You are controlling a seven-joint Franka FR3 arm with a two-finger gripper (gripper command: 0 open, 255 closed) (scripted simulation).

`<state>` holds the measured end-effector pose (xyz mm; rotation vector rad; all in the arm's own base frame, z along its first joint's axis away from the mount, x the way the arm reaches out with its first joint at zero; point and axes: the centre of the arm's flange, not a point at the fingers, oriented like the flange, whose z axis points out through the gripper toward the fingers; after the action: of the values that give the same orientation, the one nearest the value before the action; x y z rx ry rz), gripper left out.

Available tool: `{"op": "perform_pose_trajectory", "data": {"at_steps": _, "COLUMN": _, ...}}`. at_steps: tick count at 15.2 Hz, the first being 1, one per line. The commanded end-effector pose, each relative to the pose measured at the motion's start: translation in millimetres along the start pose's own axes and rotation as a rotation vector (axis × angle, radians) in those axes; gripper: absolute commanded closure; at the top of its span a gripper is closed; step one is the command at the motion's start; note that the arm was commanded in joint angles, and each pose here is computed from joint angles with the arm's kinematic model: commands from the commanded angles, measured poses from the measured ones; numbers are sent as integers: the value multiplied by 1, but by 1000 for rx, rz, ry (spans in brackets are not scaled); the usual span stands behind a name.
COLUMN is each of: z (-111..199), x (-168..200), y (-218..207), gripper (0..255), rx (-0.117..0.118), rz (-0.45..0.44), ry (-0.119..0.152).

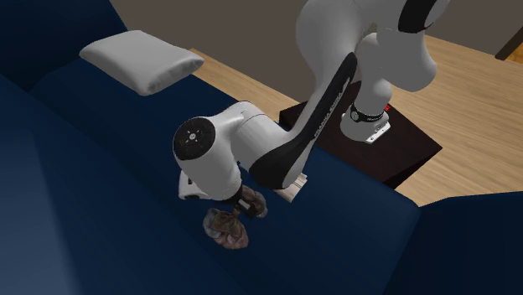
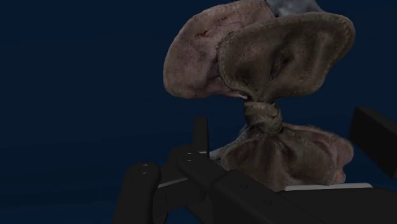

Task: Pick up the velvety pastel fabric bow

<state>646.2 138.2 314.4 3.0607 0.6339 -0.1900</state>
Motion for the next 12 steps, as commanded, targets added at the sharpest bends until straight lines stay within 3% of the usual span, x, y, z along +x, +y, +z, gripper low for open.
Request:
{"op": "perform_pose_trajectory", "data": {"at_steps": 1, "z": 12, "x": 10, "y": 0, "gripper": 0, "rx": -2, "rz": -11, "ry": -2}}
{"op": "perform_pose_trajectory", "data": {"at_steps": 9, "z": 47, "x": 14, "y": 0, "gripper": 0, "rx": -2, "rz": -11, "ry": -2}}
{"op": "perform_pose_trajectory", "data": {"at_steps": 10, "z": 47, "x": 14, "y": 0, "gripper": 255, "rx": -2, "rz": -11, "ry": -2}}
{"op": "perform_pose_trajectory", "data": {"at_steps": 12, "z": 46, "x": 15, "y": 0, "gripper": 255, "rx": -2, "rz": -11, "ry": -2}}
